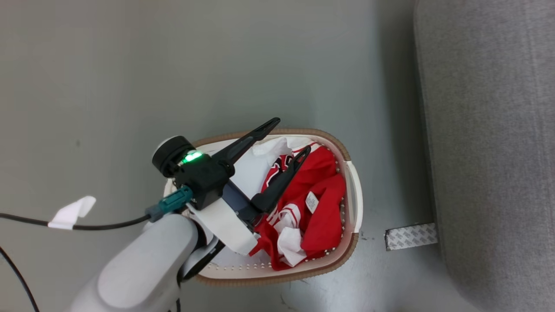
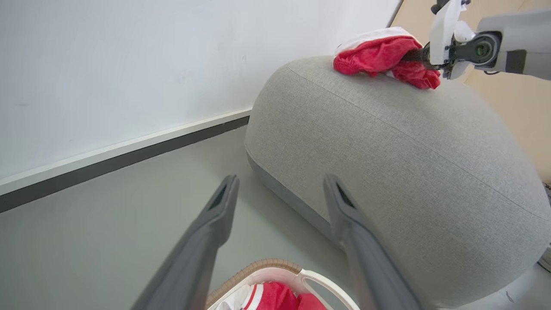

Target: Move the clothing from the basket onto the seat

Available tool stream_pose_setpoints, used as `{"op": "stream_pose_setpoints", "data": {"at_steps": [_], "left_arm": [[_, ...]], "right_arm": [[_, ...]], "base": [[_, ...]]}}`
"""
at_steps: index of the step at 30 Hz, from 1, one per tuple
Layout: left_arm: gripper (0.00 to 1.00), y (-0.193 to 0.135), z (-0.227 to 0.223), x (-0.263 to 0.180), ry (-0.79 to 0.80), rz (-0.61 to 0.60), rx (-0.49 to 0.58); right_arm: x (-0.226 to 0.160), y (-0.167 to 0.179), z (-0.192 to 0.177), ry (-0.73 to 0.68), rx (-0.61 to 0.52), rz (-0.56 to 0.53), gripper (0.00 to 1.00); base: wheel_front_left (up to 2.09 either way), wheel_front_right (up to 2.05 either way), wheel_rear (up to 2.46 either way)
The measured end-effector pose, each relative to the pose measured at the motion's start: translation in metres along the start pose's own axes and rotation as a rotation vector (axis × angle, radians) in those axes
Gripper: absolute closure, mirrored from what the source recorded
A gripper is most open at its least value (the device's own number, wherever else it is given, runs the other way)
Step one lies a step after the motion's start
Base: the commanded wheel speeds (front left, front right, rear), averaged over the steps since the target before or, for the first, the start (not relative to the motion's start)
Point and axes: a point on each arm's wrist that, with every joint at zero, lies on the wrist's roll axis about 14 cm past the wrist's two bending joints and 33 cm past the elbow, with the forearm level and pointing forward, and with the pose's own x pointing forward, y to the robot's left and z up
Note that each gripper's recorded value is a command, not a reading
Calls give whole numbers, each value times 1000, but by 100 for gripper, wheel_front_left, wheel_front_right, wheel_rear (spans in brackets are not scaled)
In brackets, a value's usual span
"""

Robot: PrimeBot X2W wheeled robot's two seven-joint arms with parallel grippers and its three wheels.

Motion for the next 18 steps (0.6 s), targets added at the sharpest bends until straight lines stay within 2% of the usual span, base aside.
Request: {"op": "stream_pose_setpoints", "data": {"at_steps": [1, 2, 4, 5, 12, 15, 18], "left_arm": [[0, 2, -1, -2, 4, 7, -2], [0, 3, -2, -3, 6, 12, -1], [0, 2, 2, -3, 0, 15, 5], [0, 2, 5, -2, -5, 16, 8], [0, -8, 21, -4, -15, 22, 26], [0, -13, 29, -10, -11, 46, 35], [0, -17, 41, -19, -21, 82, 46]], "right_arm": [[2, 3, -7, 28, 4, 4, 100], [3, 5, -13, 65, 7, 6, 92], [0, 6, -24, 131, 16, 10, 54], [-2, 6, -23, 133, 21, 10, 0], [-22, -4, -12, 116, 34, 9, 0], [-38, -4, -19, 146, 12, 28, 0], [-56, -1, -7, 101, -13, 57, 0]], "base": [[0, 0, 0], [0, 0, 0], [0, 0, 0], [0, 0, 0], [0, 0, 0], [0, 0, 0], [0, 0, 0]]}}
